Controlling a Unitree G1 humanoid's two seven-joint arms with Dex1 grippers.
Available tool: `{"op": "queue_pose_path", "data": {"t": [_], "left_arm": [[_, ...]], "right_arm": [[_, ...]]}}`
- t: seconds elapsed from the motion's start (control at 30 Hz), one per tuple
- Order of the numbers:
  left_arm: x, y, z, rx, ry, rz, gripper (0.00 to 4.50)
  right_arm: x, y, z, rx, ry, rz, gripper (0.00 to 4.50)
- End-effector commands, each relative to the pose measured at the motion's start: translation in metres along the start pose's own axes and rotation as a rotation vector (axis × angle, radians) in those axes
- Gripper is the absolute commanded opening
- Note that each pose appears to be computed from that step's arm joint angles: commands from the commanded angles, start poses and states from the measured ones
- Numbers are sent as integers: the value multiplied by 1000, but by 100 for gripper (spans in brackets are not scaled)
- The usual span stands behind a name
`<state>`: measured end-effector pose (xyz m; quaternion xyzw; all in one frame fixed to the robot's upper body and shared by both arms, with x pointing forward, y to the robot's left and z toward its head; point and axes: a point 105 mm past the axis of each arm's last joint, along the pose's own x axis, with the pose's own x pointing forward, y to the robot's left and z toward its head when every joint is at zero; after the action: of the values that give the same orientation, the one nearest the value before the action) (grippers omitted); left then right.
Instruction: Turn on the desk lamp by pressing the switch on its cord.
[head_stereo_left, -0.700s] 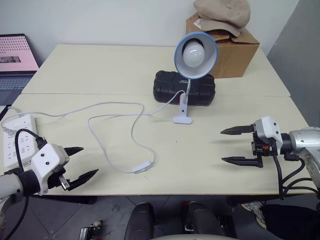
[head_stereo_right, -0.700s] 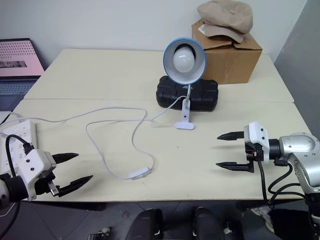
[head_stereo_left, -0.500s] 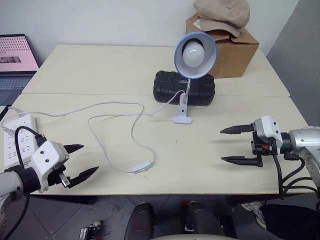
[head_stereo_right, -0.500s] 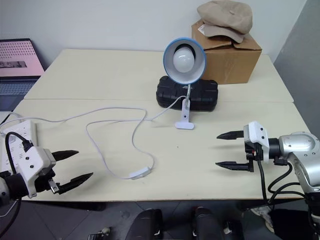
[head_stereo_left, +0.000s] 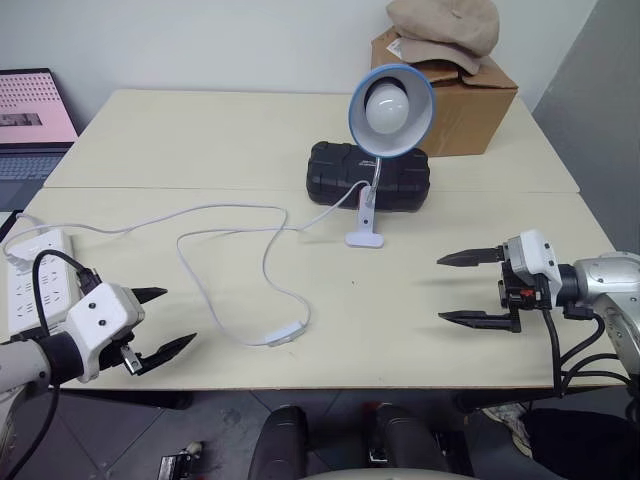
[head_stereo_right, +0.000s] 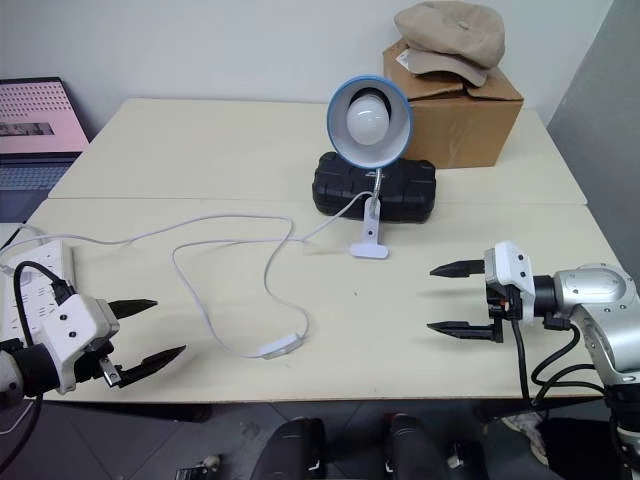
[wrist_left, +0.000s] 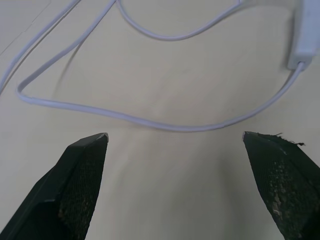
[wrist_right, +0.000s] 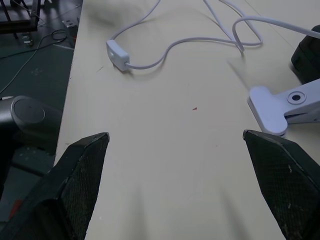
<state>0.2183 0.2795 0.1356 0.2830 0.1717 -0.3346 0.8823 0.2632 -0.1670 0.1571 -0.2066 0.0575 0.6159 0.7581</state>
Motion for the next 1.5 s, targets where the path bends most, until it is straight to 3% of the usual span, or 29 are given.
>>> {"op": "queue_pose_path", "data": {"t": [0.03, 0.3, 0.53, 0.87, 1.17, 1.5], "left_arm": [[-6, 1, 2, 42, 6, -28, 447], [-1, -36, 10, 45, 4, -248, 447], [24, -63, 20, 41, -59, -347, 447], [67, -66, 13, 54, -120, -348, 447], [80, -76, 13, 41, -153, -388, 447], [91, -77, 16, 56, -168, -389, 250]], "right_arm": [[3, 1, 7, -64, 0, -2, 450], [10, 7, 9, -24, 43, 22, 450], [23, 31, 18, 10, 114, 121, 450], [29, 37, 17, -8, 132, 121, 450], [31, 37, 20, -19, 128, 122, 450], [30, 34, 23, -30, 134, 114, 450]]}}
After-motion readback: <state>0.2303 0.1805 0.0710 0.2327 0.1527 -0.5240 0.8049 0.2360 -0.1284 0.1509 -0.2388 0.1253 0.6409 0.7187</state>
